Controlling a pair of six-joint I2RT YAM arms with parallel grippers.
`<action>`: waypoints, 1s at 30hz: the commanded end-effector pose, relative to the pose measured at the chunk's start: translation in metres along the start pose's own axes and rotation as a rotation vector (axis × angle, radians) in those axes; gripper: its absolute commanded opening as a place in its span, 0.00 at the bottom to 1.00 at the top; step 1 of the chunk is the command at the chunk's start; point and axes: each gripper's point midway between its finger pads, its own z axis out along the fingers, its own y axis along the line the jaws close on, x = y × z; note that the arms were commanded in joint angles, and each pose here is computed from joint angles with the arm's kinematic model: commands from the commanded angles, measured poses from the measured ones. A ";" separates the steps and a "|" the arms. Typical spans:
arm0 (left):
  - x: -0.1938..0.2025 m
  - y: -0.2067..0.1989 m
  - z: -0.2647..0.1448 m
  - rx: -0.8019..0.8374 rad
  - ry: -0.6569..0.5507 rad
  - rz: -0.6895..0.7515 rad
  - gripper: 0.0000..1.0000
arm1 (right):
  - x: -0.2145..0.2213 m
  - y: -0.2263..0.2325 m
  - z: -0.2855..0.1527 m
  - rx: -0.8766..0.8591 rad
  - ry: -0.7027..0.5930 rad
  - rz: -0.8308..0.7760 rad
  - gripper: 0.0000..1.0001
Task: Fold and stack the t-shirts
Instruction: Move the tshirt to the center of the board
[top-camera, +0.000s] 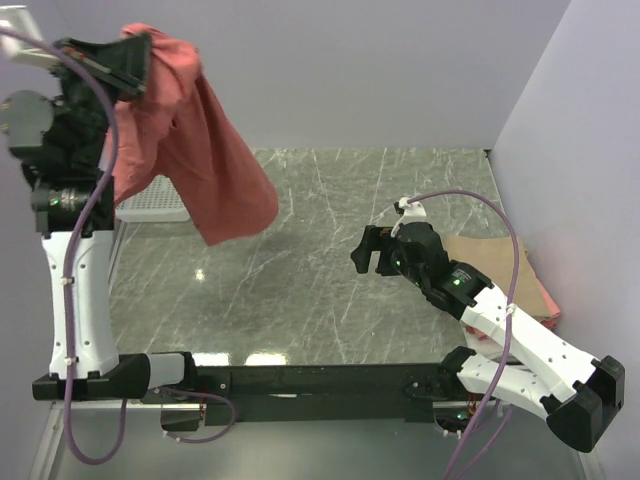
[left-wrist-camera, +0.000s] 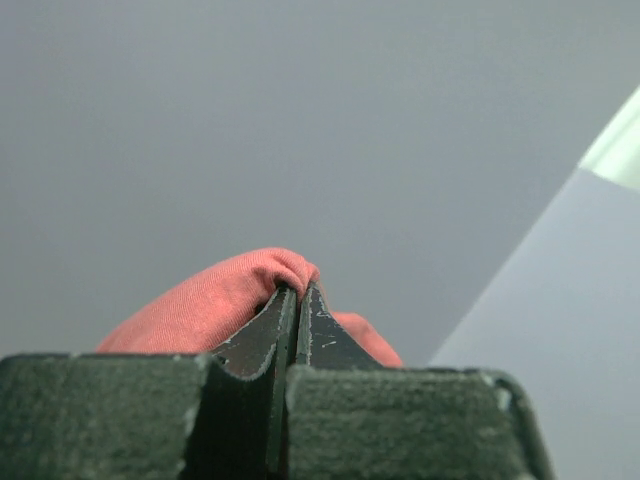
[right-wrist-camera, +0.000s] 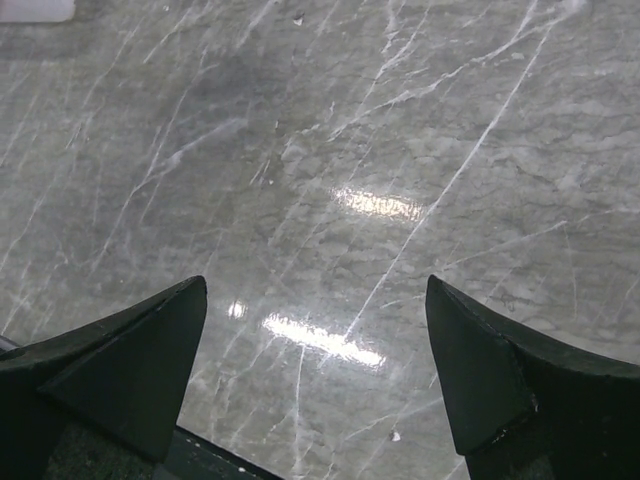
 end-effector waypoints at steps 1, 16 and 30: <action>0.039 -0.003 0.012 0.037 0.074 -0.052 0.00 | -0.031 0.024 -0.007 -0.079 -0.077 0.014 0.96; 0.477 -0.071 -0.101 -0.024 0.971 -0.387 0.11 | -0.030 0.002 -0.018 -0.001 -0.135 0.066 0.91; 0.440 0.101 -0.116 -0.584 0.894 -0.308 0.52 | -0.006 0.000 0.030 0.083 -0.001 0.040 0.85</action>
